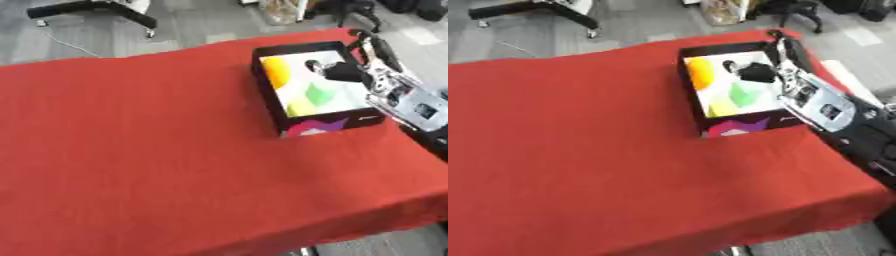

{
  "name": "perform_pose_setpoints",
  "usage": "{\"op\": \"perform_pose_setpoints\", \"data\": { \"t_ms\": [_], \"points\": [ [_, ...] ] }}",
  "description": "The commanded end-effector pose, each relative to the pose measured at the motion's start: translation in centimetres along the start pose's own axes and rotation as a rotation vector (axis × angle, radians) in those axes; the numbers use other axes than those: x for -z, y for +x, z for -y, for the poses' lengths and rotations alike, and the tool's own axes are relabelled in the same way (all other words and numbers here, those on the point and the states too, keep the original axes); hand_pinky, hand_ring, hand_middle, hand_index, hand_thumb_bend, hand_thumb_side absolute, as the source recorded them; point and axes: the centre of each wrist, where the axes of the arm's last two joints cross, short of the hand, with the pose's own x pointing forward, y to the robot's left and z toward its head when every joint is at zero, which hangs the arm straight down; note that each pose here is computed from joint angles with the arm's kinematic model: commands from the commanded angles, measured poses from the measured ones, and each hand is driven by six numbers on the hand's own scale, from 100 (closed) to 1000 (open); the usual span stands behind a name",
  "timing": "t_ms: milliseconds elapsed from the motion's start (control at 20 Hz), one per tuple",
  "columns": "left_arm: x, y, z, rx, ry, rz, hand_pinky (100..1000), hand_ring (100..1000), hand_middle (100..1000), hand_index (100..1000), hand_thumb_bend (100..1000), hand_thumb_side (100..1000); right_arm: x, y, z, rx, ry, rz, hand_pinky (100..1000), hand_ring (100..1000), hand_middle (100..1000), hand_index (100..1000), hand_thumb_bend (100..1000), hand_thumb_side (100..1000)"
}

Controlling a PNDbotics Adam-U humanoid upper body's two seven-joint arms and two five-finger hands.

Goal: Pick up the objects with one hand, pass them to the other hand, and then place them into the box on the other side of the table.

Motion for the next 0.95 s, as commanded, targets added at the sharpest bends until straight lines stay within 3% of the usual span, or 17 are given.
{"op": "perform_pose_setpoints", "data": {
  "t_ms": [50,200,250,300,450,700,900,950],
  "points": [
    [-0.1,0.7,-0.1,0.049,0.037,0.009,672,628,635,726,100,727,-2.7,4.0,1.2,-0.067,-0.401,-0.021,584,967,724,950,567,446],
    [-0.4,0.4,0.2,0.086,0.073,-0.01,672,631,639,727,100,728,-4.7,4.3,-1.2,0.069,-0.432,0.149,599,969,734,949,558,479],
    [-0.4,0.3,0.4,0.095,0.085,-0.014,674,634,643,728,100,689,-5.2,4.3,-2.1,0.108,-0.44,0.196,604,965,736,946,718,548],
    [-0.5,0.2,0.5,0.105,0.098,-0.015,674,635,642,728,100,730,-5.9,4.4,-3.1,0.145,-0.447,0.24,606,964,736,945,541,500],
    [-0.8,-0.1,1.1,0.119,0.126,-0.019,676,641,647,730,100,753,-7.8,5.0,-5.9,0.244,-0.449,0.331,604,927,716,934,510,524],
    [-1.5,-1.1,1.8,0.113,0.129,-0.048,675,643,648,729,100,780,-10.6,6.9,-9.2,0.344,-0.444,0.397,598,914,701,917,481,509],
    [-1.6,-1.5,2.0,0.11,0.122,-0.059,675,643,648,729,100,780,-11.3,7.4,-9.9,0.354,-0.446,0.394,598,914,701,917,481,509],
    [-1.7,-1.6,2.1,0.108,0.122,-0.061,672,638,640,720,100,792,-11.3,7.4,-10.0,0.354,-0.445,0.392,580,905,677,907,480,444]
  ]
}}
